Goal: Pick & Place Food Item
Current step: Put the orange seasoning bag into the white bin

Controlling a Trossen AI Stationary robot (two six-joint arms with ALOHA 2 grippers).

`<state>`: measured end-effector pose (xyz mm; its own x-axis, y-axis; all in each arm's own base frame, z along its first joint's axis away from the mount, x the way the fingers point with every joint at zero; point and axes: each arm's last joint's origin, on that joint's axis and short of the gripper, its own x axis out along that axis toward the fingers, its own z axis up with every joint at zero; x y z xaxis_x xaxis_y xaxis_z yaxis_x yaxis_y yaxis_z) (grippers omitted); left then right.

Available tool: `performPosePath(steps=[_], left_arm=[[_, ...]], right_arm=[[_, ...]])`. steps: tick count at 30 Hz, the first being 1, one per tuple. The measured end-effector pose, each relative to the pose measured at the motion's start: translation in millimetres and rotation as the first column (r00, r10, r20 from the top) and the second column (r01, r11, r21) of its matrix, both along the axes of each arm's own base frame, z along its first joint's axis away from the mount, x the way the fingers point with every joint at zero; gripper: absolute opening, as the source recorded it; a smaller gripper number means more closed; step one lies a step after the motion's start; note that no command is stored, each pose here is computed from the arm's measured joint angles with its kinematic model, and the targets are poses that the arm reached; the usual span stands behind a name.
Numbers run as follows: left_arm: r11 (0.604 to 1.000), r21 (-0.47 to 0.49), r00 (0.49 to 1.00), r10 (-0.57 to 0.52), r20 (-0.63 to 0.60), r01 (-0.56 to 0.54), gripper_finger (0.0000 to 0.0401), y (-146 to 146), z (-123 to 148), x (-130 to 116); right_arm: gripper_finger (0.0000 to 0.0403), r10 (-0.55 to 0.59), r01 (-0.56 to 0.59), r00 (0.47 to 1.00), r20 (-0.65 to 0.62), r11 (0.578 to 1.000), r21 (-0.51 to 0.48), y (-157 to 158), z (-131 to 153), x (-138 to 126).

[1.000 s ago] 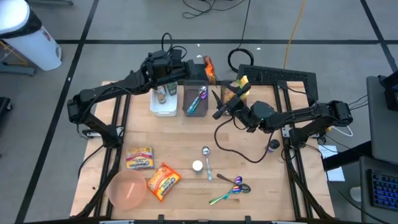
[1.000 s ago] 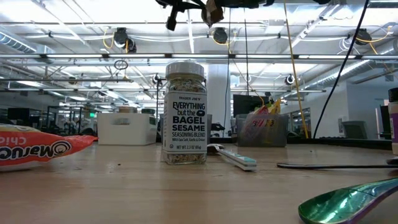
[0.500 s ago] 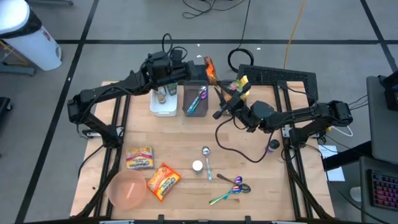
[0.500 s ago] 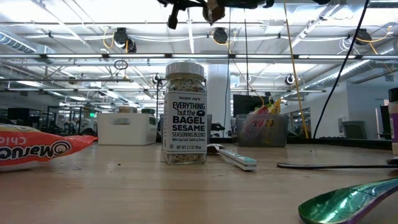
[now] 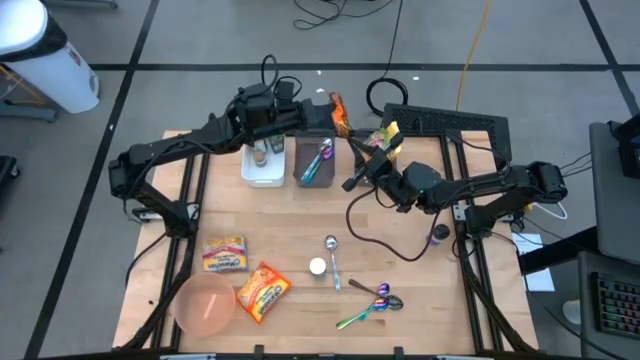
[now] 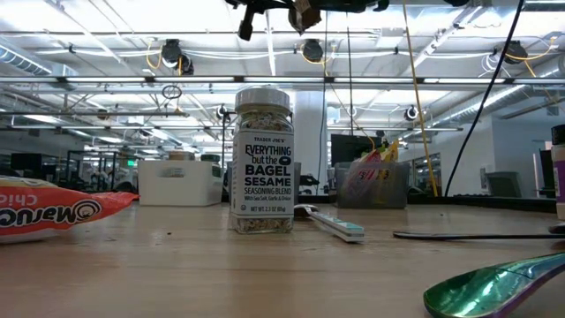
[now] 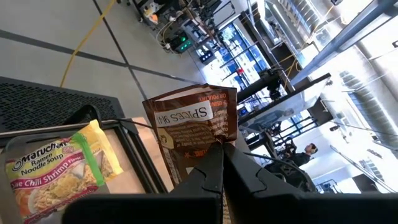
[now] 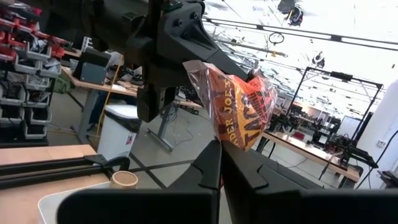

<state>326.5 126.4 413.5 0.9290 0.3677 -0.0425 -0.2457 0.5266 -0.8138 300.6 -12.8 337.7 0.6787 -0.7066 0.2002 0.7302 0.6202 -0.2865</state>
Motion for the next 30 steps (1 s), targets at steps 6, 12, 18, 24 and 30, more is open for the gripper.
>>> performPosePath(steps=[6,12,18,24,30], left_arm=[[1.000,0.000,1.000,-0.001,0.000,0.001,0.0012,0.0,0.0,0.0],[0.999,0.034,0.999,-0.037,0.000,0.037,0.0054,-1.0,1.2,0.4],[0.993,0.074,0.996,-0.086,-0.010,0.087,0.0119,-2.3,1.8,0.7],[0.991,0.094,0.995,-0.096,-0.019,0.098,0.0191,-2.6,1.8,0.8],[0.985,0.145,0.994,-0.087,-0.064,0.095,0.0243,2.0,-0.4,-1.2]], right_arm=[[0.0000,0.000,0.000,1.000,0.001,1.000,0.001,0.0,0.0,0.0],[0.0000,0.001,-0.001,1.000,0.002,1.000,0.001,0.1,0.0,0.1],[0.0000,0.003,-0.003,1.000,0.005,1.000,0.002,0.1,0.1,0.1],[0.0000,0.004,-0.004,1.000,0.013,1.000,0.002,0.2,0.8,-0.1],[0.0000,0.014,-0.014,1.000,0.019,1.000,-0.006,4.3,2.0,-0.4]])
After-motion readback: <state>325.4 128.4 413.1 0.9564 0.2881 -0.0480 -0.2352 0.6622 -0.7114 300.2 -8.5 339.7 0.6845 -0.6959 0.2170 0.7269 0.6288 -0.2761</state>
